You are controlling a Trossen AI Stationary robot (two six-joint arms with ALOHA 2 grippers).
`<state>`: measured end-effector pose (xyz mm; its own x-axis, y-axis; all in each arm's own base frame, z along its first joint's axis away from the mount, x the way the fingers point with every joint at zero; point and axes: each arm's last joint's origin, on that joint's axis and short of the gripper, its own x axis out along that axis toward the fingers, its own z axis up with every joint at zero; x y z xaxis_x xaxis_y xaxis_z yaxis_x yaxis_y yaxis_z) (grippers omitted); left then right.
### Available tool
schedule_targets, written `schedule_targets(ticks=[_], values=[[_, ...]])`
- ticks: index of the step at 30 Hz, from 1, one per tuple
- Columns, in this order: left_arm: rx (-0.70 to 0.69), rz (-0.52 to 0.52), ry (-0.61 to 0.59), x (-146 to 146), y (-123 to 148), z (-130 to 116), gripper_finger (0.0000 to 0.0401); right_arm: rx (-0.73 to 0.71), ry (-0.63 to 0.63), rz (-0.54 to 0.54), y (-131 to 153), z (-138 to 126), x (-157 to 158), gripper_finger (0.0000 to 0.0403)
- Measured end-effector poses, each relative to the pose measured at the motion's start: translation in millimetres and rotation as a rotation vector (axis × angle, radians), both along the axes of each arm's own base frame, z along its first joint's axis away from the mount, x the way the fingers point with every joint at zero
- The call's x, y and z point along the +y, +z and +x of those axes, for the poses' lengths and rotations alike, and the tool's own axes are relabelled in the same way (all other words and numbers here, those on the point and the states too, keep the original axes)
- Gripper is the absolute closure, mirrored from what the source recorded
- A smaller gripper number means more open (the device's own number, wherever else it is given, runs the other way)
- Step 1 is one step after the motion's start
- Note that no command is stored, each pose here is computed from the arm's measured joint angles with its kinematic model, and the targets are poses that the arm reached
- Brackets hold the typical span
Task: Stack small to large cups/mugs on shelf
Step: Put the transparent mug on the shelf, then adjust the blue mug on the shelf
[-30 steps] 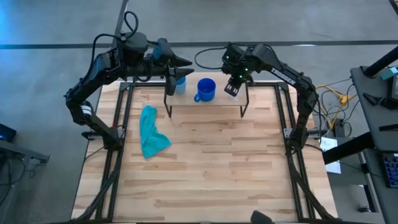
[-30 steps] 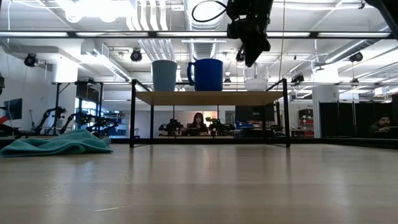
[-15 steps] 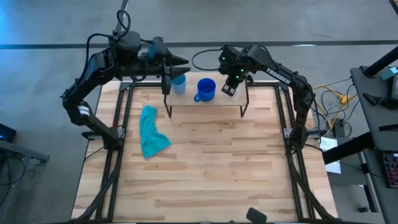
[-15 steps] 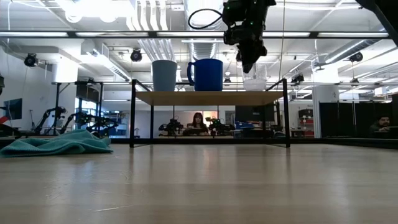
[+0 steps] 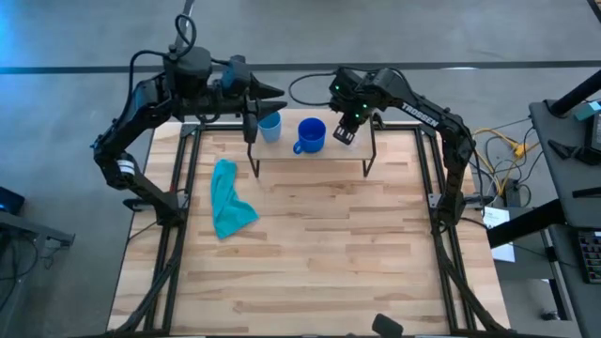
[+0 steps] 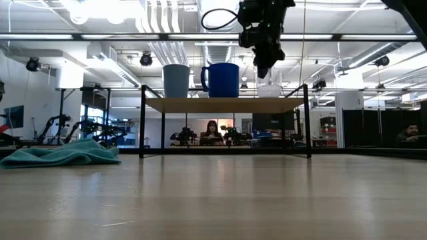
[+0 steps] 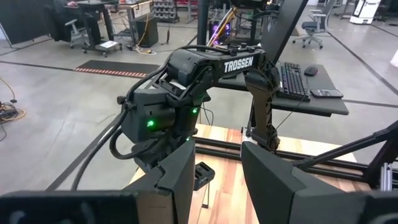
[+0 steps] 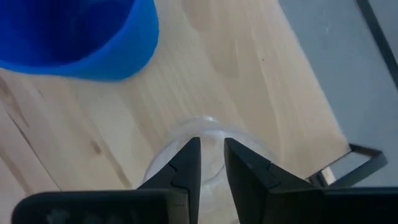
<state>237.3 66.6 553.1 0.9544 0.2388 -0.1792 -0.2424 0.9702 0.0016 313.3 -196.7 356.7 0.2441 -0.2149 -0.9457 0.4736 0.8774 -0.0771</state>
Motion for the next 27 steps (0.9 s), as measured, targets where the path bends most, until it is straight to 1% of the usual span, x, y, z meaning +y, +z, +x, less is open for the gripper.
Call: schedule_targets(ticks=[3, 7, 14, 18, 20, 24, 27], values=[[0.000, 0.000, 0.000, 0.0, 0.1, 0.0, 0.0283, 0.037, -0.018, 0.031, 1.0, -4.0, 4.7, 0.0337], [0.000, 0.000, 0.000, 0.0, 0.0, 0.0, 0.0283, 0.041, -0.001, 0.034, 11.0, -4.9, 13.1, 0.0337], [-0.001, 0.001, 0.001, 0.0, 0.1, 0.0, 0.0283, -0.077, 0.053, -0.024, 40.2, 1.0, 27.7, 0.0337], [-0.002, 0.001, 0.002, 0.1, 0.2, 0.0, 0.0283, -0.148, 0.137, -0.024, 51.7, 6.5, 38.5, 0.0337], [-0.003, 0.002, 0.003, 0.1, 0.3, 0.0, 0.0283, -0.183, 0.167, -0.039, 54.4, 11.6, 42.1, 0.0337], [-0.003, 0.002, 0.003, 0.1, 0.4, 0.0, 0.0283, -0.277, 0.227, -0.021, 54.7, 23.0, 45.9, 0.0337], [-0.003, 0.002, 0.003, 0.1, 0.3, 0.0, 0.0283, -0.325, 0.248, -0.029, 54.9, 29.5, 47.7, 0.0337]])
